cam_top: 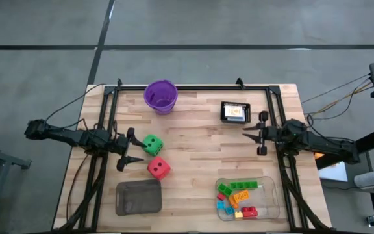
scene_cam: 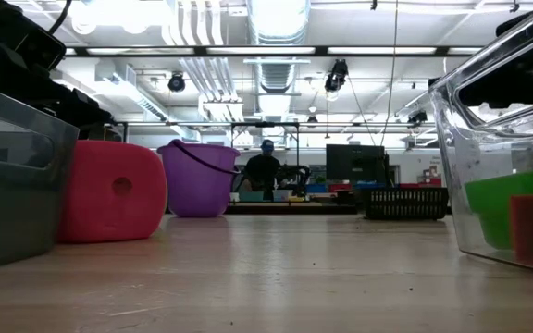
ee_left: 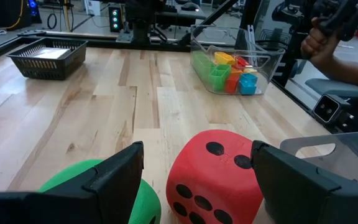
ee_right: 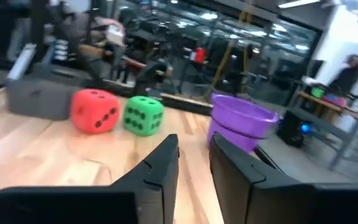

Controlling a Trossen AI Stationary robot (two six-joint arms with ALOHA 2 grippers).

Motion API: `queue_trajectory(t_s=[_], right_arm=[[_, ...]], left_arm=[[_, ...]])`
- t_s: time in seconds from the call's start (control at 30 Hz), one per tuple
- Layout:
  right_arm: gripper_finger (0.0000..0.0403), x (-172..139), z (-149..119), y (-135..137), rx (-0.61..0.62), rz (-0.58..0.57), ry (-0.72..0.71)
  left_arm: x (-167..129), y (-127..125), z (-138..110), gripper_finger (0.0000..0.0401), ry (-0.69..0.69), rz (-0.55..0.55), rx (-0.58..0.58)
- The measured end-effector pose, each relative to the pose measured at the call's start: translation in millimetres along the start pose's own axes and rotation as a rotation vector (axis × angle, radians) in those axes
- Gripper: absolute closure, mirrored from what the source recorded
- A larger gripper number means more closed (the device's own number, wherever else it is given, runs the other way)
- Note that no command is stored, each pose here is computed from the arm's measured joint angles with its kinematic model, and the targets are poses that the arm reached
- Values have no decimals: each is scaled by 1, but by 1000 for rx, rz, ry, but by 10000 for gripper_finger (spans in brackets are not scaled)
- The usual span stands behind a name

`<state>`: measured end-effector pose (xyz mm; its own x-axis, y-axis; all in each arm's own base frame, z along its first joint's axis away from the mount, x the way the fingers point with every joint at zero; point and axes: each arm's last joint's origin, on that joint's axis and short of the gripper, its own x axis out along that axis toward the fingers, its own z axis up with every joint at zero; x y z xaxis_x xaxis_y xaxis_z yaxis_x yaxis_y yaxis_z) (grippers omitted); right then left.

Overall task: Pick & Place Toys
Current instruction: Put the green dice into the black bin

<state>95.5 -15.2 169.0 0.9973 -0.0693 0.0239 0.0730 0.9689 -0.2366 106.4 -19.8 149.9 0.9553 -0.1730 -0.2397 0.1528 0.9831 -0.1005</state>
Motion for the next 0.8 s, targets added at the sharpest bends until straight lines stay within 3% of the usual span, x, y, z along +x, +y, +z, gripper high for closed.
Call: queue_trajectory(t_s=[0.13,0.8], right_arm=[[298,0,-1,-1,-1,-45,29],[225,0,-1,-1,14,-45,26]], left_arm=[[0,0,0,100,1,0,0],[0,0,0,100,-1,0,0]])
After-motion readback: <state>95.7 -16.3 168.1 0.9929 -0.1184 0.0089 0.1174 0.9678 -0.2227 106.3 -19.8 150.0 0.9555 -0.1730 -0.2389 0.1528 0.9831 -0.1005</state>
